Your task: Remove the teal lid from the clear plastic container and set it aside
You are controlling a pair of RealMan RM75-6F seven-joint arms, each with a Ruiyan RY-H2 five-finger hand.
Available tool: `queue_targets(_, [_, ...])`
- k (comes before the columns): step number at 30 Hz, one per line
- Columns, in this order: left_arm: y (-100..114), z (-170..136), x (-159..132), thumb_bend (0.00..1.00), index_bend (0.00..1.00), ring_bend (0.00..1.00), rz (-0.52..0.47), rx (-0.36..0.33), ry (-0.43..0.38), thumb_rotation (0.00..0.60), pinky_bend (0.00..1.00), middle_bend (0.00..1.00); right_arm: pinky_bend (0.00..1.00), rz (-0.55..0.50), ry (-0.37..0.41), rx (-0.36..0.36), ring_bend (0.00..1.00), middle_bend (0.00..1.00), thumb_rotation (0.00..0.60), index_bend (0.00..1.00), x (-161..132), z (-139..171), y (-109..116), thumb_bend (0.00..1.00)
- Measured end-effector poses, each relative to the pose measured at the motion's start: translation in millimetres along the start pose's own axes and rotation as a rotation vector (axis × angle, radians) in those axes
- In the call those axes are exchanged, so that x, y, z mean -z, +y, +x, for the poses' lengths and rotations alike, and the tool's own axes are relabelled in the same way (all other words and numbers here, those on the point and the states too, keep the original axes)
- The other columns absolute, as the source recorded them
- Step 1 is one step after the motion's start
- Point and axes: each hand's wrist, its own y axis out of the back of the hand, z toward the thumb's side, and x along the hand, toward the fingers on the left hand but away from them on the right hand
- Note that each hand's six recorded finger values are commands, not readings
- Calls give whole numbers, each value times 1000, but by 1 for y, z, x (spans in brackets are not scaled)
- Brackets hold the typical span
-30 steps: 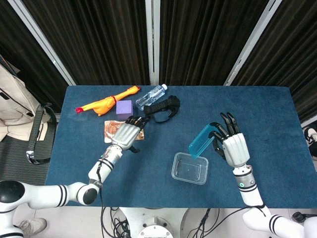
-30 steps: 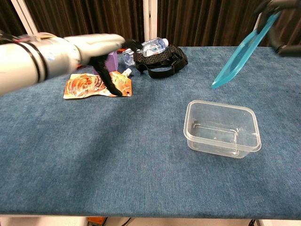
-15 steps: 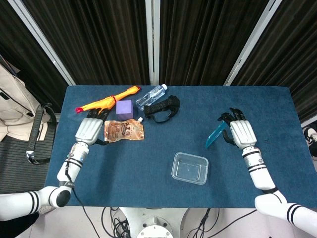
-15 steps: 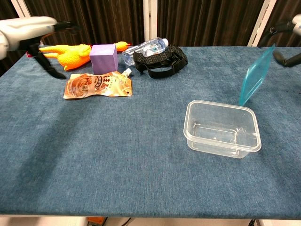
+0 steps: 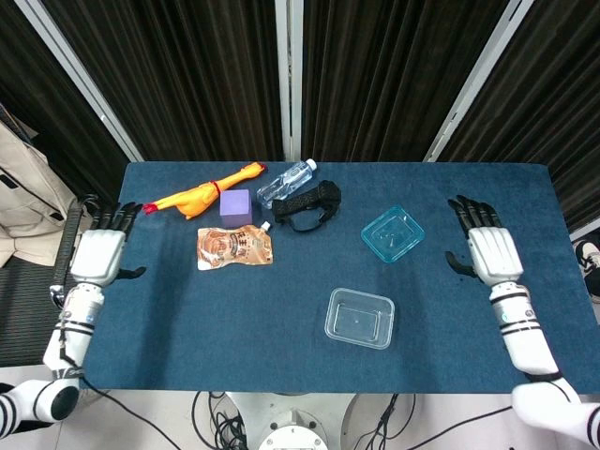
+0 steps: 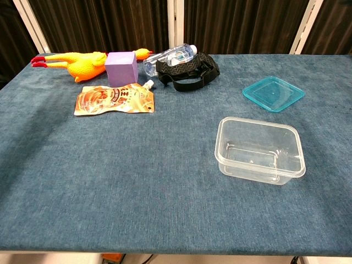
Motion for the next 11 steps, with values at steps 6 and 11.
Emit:
queue_targets(6, [13, -49, 47, 0, 65, 0, -9, -62, 66, 600, 0, 57, 0, 25, -43, 43, 0, 0, 600, 0, 41, 78, 14, 284])
queue_targets(11, [15, -96, 67, 0, 65, 0, -9, -84, 133, 600, 0, 57, 0, -3, -55, 56, 0, 0, 600, 0, 57, 121, 15, 294])
